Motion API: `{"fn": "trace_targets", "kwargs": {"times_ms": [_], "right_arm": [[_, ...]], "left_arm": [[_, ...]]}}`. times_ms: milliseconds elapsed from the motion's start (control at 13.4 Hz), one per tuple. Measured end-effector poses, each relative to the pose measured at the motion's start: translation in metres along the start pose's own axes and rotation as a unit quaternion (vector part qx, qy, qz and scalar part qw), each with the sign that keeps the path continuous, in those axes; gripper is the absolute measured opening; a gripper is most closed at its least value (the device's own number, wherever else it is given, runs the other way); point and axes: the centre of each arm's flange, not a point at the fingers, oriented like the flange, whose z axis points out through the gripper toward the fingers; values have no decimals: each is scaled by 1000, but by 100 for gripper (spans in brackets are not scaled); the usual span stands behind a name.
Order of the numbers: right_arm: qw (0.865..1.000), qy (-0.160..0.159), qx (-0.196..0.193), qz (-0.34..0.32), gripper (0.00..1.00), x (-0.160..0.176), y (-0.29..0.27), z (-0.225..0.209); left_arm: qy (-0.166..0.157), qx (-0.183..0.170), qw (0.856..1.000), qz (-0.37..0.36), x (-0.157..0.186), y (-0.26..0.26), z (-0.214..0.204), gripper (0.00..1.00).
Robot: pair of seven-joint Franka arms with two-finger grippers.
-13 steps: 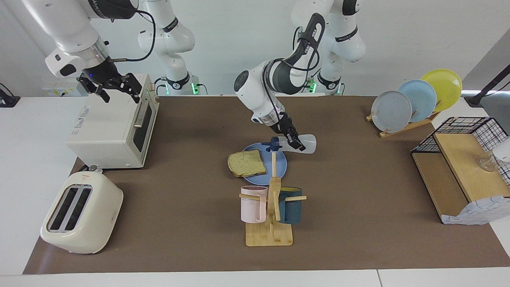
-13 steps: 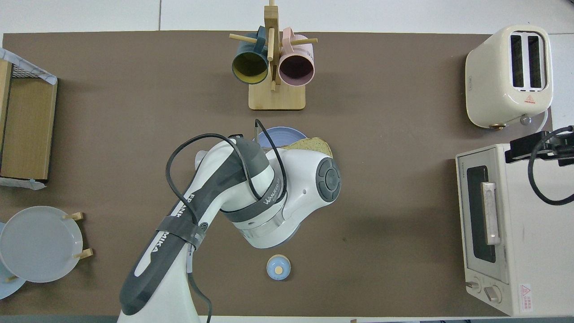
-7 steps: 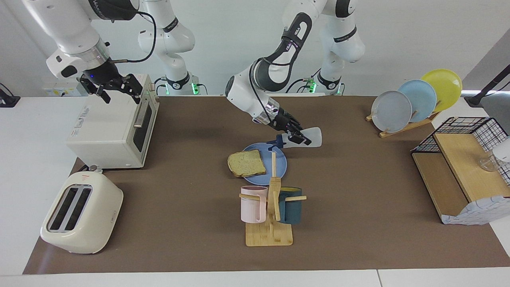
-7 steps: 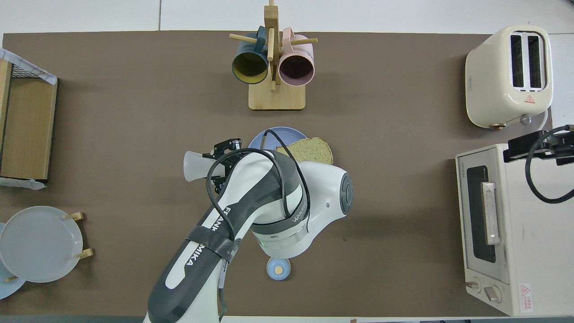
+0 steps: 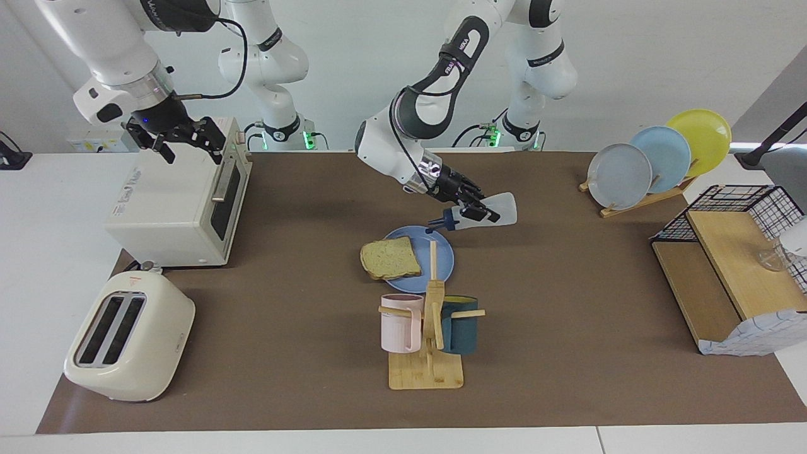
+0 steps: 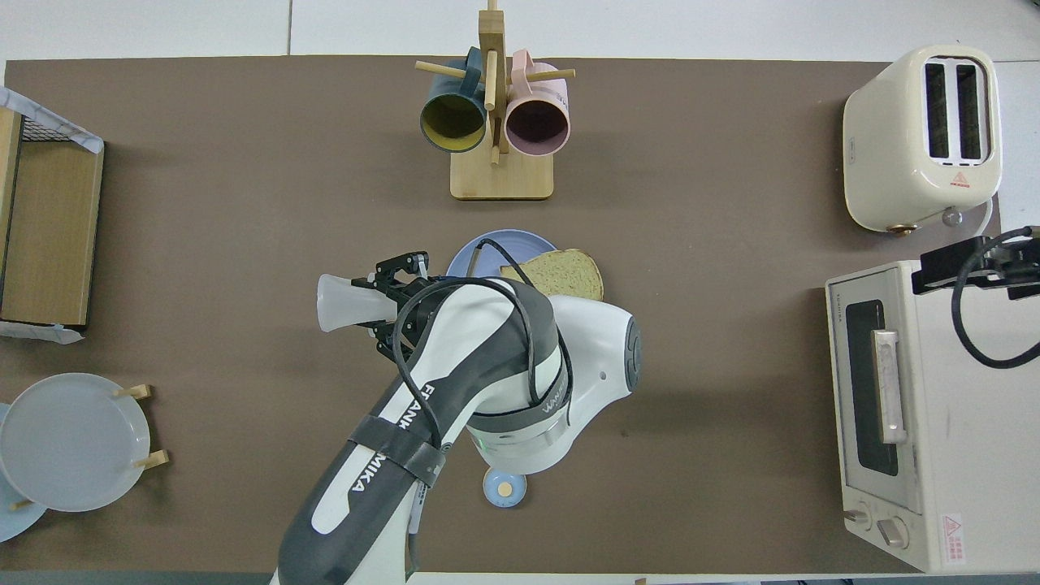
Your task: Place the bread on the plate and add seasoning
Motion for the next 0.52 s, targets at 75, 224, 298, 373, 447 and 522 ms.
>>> {"fn": "trace_targets", "kwargs": {"times_ms": [75,224,298,373,447,522], "right_arm": [[1000,0,0,0,100,0,0,0],[1000,0,0,0,100,0,0,0],[1000,0,0,0,100,0,0,0],[1000,0,0,0,100,0,0,0],[1000,0,0,0,100,0,0,0],[1000,0,0,0,100,0,0,0]], "left_arm": [[-5,0,1000,2,2,2,1,46],[-30,-5,999,8,14,6,3,46],[-50,-4,999,6,31,7,2,46],[-62,0,998,1,48,4,-1,46],[-76,2,997,-2,63,2,-4,46],[-96,7,995,-5,72,2,-6,46]]}}
